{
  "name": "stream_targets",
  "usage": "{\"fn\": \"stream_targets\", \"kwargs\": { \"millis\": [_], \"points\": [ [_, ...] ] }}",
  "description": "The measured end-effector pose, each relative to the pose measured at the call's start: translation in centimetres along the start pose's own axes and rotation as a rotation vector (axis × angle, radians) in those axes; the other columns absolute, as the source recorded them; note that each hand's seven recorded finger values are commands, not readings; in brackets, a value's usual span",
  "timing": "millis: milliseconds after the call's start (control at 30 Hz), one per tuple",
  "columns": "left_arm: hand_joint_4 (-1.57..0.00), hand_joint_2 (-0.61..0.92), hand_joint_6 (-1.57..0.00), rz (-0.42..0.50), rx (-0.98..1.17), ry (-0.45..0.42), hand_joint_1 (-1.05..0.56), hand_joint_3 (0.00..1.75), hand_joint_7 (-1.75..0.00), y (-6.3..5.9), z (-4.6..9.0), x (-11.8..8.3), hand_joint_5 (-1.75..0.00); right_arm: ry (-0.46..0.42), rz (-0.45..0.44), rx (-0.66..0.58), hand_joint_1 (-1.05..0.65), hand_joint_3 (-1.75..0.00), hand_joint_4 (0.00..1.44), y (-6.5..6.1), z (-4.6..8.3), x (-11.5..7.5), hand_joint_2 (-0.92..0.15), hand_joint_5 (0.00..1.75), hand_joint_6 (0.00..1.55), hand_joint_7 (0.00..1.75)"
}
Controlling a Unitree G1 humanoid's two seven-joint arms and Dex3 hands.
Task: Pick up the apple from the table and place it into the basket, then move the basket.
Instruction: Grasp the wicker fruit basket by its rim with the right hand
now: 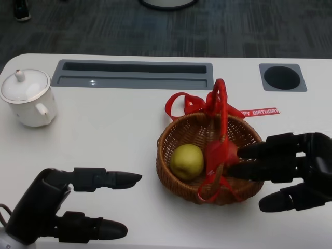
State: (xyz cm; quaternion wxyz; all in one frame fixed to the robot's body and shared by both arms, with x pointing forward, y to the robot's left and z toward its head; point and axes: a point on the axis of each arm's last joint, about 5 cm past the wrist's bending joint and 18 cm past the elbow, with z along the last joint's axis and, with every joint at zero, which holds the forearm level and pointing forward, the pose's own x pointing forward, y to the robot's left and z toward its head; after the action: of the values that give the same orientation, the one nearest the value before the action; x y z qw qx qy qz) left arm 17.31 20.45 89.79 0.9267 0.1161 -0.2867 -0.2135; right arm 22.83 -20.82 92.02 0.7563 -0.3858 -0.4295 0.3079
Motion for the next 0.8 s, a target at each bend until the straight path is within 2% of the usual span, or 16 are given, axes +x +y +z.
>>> {"fn": "stream_targets", "kwargs": {
  "millis": [233,567,800],
  "points": [
    [-1.05,0.7,-0.97,-0.001,0.006,-0.008,-0.32,0.0,-0.01,0.0,0.1,0.0,-0.01,0.055,0.042,-0.001,-0.49,0.0,0.82,0.5,-1.1,0.9,-0.76,0.02,0.74,0.01],
    [-1.06,0.7,-0.98,-0.001,0.006,-0.011,-0.33,0.0,-0.01,-0.1,0.3,-0.3,-0.01,0.193,0.132,0.017,-0.45,0.0,0.81,2.0,-2.1,-0.2,-0.78,0.0,0.73,0.0],
    [-1.06,0.7,-0.99,-0.001,0.007,-0.018,-0.33,0.0,-0.01,-0.2,0.5,-0.3,-0.01,0.217,0.151,0.002,-0.5,-0.01,0.81,2.5,-2.7,0.1,-0.81,0.01,0.73,0.0]
  ]
}}
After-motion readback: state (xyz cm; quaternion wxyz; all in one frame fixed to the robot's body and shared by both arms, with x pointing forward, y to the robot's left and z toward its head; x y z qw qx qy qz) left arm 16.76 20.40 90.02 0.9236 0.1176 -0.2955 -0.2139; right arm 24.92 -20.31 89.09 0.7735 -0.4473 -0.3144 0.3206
